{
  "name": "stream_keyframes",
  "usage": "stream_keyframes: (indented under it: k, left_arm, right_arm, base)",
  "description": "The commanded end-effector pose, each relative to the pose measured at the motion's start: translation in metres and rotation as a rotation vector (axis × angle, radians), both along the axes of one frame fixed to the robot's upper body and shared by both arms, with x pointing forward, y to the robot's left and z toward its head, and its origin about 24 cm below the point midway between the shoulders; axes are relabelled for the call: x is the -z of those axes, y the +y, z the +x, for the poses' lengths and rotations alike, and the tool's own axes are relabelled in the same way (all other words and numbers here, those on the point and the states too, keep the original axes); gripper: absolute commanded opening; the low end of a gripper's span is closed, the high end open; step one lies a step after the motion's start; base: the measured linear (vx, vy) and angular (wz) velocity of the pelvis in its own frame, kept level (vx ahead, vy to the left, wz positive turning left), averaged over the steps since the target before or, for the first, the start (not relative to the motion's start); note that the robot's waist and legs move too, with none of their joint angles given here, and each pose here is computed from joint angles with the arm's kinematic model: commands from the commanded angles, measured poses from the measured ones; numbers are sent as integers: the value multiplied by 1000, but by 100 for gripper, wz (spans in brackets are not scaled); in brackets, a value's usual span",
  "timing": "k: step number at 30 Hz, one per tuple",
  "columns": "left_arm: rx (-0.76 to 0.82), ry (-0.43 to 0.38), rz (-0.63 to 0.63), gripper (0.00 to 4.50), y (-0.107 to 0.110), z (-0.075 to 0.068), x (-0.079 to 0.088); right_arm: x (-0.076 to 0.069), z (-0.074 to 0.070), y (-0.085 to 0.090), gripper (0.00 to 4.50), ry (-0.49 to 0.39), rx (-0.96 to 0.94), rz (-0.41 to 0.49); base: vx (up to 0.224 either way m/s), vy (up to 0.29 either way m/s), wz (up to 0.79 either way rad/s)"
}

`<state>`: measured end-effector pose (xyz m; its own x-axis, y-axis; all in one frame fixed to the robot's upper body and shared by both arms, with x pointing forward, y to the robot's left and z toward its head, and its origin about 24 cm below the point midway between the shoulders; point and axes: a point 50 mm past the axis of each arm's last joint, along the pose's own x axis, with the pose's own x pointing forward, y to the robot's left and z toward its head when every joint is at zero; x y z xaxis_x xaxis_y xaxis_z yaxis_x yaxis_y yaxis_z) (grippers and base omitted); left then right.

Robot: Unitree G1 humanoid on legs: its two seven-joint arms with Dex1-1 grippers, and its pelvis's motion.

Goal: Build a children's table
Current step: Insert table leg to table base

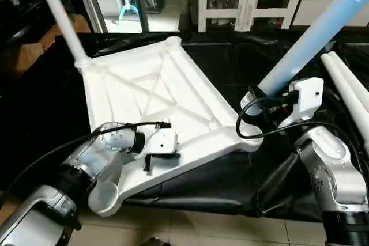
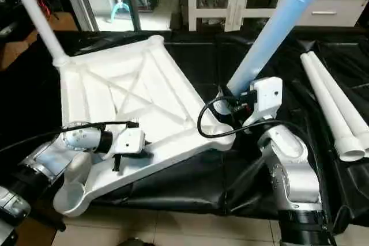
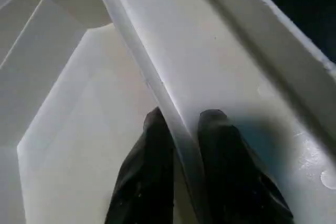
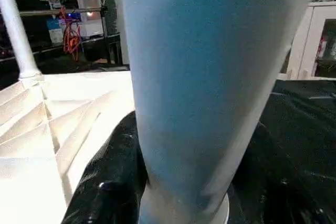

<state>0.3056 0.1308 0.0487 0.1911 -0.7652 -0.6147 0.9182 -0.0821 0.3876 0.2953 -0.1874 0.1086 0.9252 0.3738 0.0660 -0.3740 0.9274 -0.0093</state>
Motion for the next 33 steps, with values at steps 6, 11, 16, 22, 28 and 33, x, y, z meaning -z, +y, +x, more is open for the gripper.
stream_keyframes:
  k: [6,11,16,22,28,33]
  left_arm:
    - [74,-130,-16,53,-2,0,-3]
    - [-95,-232,-86,53,1,15,-11]
    - [-242,-136,-279,125,4,20,-27]
    - [-253,15,-420,178,3,6,-41]
    - [-310,147,-447,219,-25,-11,-45]
    - [-405,179,-429,250,-69,-13,-45]
  right_arm:
    - [0,-1,9,184,0,-22,18]
    - [3,-3,16,184,13,-34,50]
    - [3,-3,21,184,20,-45,63]
    - [3,-1,20,184,22,-52,59]
    - [-2,3,13,184,12,-45,49]
    - [-6,6,10,184,-1,-43,24]
  base:
    - [0,0,0]
    - [0,0,0]
    - [0,0,0]
    - [0,0,0]
    - [0,0,0]
    - [0,0,0]
